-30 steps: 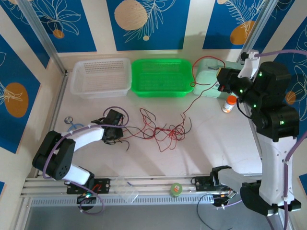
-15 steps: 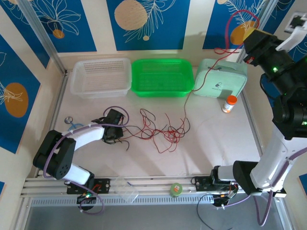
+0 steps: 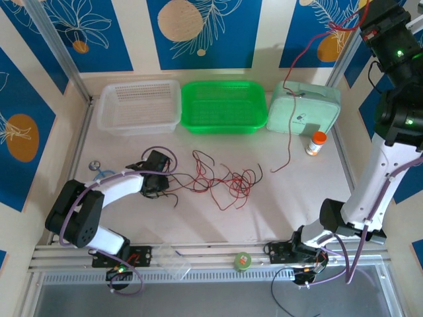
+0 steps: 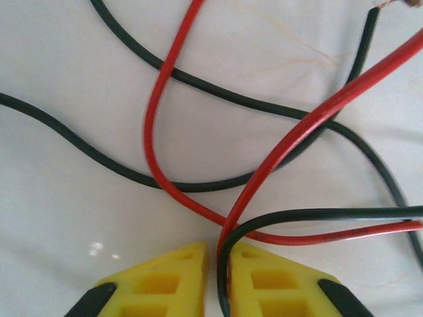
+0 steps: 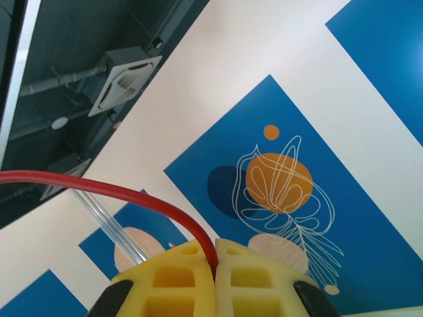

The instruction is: Untangle the cables

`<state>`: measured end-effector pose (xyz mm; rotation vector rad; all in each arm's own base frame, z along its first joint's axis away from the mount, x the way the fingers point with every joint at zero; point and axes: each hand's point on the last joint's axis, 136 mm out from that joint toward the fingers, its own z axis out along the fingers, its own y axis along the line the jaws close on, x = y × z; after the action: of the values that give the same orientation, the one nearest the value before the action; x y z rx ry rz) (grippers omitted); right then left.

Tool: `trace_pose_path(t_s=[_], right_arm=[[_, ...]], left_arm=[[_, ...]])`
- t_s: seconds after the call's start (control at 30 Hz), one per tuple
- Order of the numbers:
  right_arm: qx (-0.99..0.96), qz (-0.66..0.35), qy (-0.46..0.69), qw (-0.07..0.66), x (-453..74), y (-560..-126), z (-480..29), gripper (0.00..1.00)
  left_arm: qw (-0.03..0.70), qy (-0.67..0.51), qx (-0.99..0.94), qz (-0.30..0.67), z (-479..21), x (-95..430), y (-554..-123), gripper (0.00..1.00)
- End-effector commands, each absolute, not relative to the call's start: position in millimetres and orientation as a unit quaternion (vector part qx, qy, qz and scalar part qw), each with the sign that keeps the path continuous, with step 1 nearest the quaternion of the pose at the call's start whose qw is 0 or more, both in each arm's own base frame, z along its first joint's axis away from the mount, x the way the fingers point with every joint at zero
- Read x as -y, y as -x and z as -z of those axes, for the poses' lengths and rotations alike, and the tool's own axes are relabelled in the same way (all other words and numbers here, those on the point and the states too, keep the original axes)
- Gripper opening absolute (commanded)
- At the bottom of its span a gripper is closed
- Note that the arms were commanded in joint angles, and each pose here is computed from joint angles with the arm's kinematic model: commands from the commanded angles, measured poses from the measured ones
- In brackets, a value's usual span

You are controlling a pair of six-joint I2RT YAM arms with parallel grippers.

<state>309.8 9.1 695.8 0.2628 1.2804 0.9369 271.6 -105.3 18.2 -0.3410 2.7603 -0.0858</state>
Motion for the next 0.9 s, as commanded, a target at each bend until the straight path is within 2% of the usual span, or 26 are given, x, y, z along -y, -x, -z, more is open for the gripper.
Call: trace_pose_path(t_s=[0.0, 0.07, 0.13, 0.2, 0.33, 0.67, 0.87], right_arm=[[-0.529, -0.448, -0.084, 0.716, -20.6, -278.0, -731.3, 0.0], [-0.536, -0.452, -0.077, 0.709, -25.2, -275.3, -728.0, 0.0], [-0.548, -0.453, -0.07, 0.699, -29.8, -274.6, -720.1, 0.0], [-0.562, -0.456, -0.066, 0.687, -34.6, -274.8, -709.4, 0.0], [-0.588, -0.459, -0.044, 0.665, -50.4, -271.5, -687.4, 0.0], [-0.633, -0.451, 0.021, 0.629, -99.7, -277.4, -644.3, 0.0], [-0.632, -0.454, 0.058, 0.626, -127.8, -300.5, -648.6, 0.0]], left_arm=[[0.185, 0.117, -0.976, -0.013, -35.6, 86.4, -264.2, 0.34], [0.213, 0.09, -0.973, -0.006, -63.9, 96.2, -267.7, 0.54], [0.249, 0.06, -0.967, 0.0, -98.1, 107.4, -271.1, 0.66], [0.283, 0.025, -0.959, 0.017, -132.5, 121.3, -272.3, 0.74], [0.333, -0.033, -0.941, 0.061, -188.8, 146.4, -270.7, 0.83], [0.384, -0.137, -0.897, 0.172, -224.4, 201.1, -258.7, 0.85], [0.399, -0.117, -0.893, 0.171, -217.8, 195.1, -256.3, 0.84]])
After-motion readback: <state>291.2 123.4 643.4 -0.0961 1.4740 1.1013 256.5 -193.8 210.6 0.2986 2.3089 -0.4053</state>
